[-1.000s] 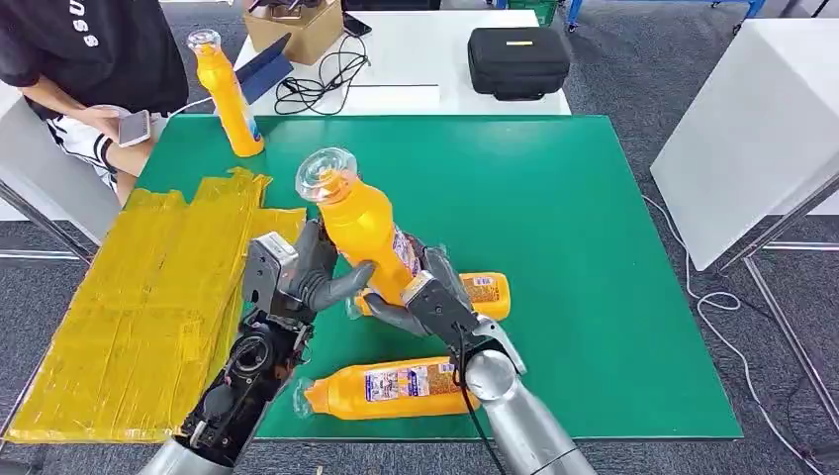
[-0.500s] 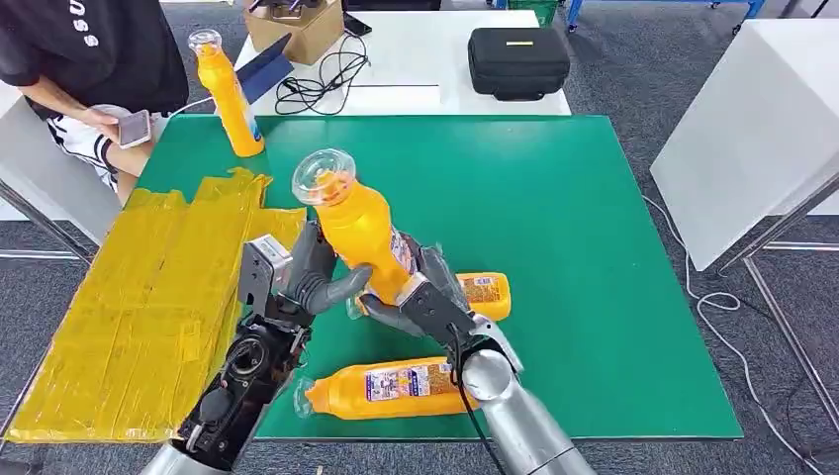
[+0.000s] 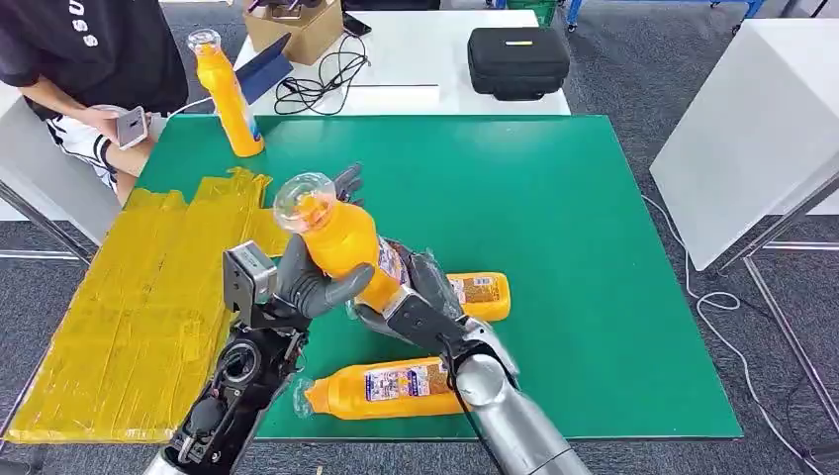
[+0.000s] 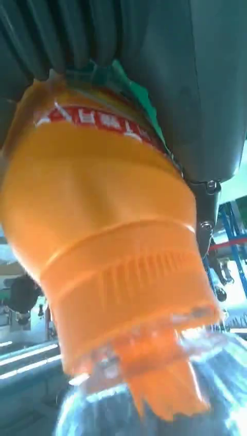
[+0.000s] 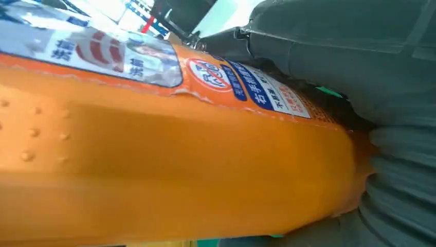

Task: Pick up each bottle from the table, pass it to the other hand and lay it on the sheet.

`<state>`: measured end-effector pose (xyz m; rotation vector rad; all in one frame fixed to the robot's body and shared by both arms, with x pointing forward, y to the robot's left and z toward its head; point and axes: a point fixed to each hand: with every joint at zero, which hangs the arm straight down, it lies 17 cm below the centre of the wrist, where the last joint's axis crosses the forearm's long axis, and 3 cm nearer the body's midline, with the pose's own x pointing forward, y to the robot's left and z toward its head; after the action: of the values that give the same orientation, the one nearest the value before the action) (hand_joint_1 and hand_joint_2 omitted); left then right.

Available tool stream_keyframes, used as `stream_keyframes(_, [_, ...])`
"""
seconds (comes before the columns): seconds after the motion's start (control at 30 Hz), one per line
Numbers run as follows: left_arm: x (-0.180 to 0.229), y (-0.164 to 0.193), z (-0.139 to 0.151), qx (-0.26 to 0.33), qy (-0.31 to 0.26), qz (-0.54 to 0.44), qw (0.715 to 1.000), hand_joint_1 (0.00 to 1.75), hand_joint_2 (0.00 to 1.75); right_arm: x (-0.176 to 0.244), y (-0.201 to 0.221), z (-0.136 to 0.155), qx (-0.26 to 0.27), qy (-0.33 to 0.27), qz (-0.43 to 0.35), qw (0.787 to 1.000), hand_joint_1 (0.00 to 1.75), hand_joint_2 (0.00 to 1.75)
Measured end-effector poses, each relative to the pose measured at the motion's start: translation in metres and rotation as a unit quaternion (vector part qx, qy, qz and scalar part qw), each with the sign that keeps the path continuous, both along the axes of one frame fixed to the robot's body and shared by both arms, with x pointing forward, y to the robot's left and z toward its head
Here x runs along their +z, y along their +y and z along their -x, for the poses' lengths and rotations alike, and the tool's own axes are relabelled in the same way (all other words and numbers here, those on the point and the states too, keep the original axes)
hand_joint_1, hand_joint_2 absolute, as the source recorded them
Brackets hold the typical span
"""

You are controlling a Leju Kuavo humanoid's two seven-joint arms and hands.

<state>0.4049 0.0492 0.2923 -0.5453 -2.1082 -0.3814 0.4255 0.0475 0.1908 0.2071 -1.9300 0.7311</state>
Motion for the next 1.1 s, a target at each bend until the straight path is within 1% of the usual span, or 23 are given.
stream_keyframes(0.5, [0.013,0.001,0.014,-0.003,-0.02,0.011,1.0,0.0,1.75,-0.01,0.012,0.007,0.01,-0.001,0.023,1.0,1.75,1.75])
stream_keyframes(0.67, [0.011,0.0,0.017,-0.004,-0.021,0.004,1.0,0.0,1.75,-0.015,0.024,0.013,0.022,-0.002,0.039,0.999,1.75,1.75])
stream_keyframes(0.83, [0.01,0.004,0.018,0.003,-0.021,0.002,1.0,0.0,1.75,-0.015,0.032,0.015,0.031,-0.004,0.045,0.998,1.75,1.75])
stream_keyframes(1.1, [0.009,0.007,0.015,0.011,-0.022,-0.008,1.0,0.0,1.75,-0.013,0.034,0.01,0.033,-0.006,0.05,0.998,1.75,1.75])
